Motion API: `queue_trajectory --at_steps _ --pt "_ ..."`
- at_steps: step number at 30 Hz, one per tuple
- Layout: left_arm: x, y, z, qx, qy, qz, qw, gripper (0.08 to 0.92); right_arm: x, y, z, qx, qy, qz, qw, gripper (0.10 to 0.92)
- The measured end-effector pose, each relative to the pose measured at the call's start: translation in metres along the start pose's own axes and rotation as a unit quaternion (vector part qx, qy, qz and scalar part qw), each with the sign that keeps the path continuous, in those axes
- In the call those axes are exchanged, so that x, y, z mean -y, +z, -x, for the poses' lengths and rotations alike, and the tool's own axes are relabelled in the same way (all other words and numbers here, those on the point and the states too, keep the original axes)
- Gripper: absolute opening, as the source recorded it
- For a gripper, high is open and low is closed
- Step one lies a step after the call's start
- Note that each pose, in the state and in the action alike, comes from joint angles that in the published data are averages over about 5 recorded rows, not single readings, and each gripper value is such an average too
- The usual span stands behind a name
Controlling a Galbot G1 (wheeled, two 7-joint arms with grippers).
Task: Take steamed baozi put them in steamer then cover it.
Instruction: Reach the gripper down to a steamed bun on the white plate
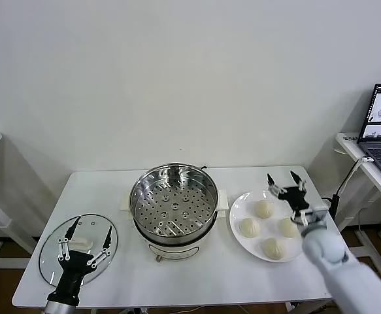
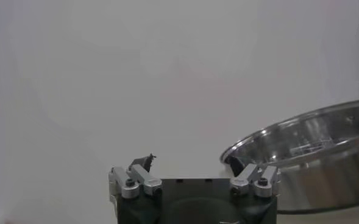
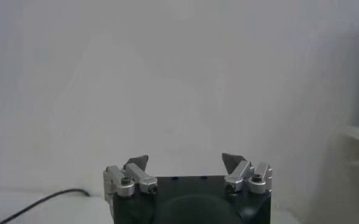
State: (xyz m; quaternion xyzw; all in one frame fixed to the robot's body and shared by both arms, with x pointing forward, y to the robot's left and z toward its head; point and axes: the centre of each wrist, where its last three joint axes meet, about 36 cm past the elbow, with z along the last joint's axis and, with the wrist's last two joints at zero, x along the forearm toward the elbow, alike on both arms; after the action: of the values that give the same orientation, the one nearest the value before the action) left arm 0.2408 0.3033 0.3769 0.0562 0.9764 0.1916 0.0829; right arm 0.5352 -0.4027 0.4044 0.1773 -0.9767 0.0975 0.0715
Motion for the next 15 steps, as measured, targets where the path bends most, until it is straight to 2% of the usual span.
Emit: queue_trajectory --at_steps 4,7,15 --pt "0.000 -0.004 0.000 0.003 -0.001 0.000 1.000 0.823 0.038 -0.020 0.021 -0.035 -0.101 -0.061 0.992 0.823" --pt "0.000 -0.006 0.000 0.003 -0.003 -0.001 1.000 0.823 0.063 -0.039 0.035 -0.071 -0.177 -0.112 0.975 0.823" --pt "0.001 -0.007 0.001 0.003 -0.010 -0.003 1.000 0.823 0.095 -0.087 0.065 -0.186 -0.338 -0.233 0.893 0.823"
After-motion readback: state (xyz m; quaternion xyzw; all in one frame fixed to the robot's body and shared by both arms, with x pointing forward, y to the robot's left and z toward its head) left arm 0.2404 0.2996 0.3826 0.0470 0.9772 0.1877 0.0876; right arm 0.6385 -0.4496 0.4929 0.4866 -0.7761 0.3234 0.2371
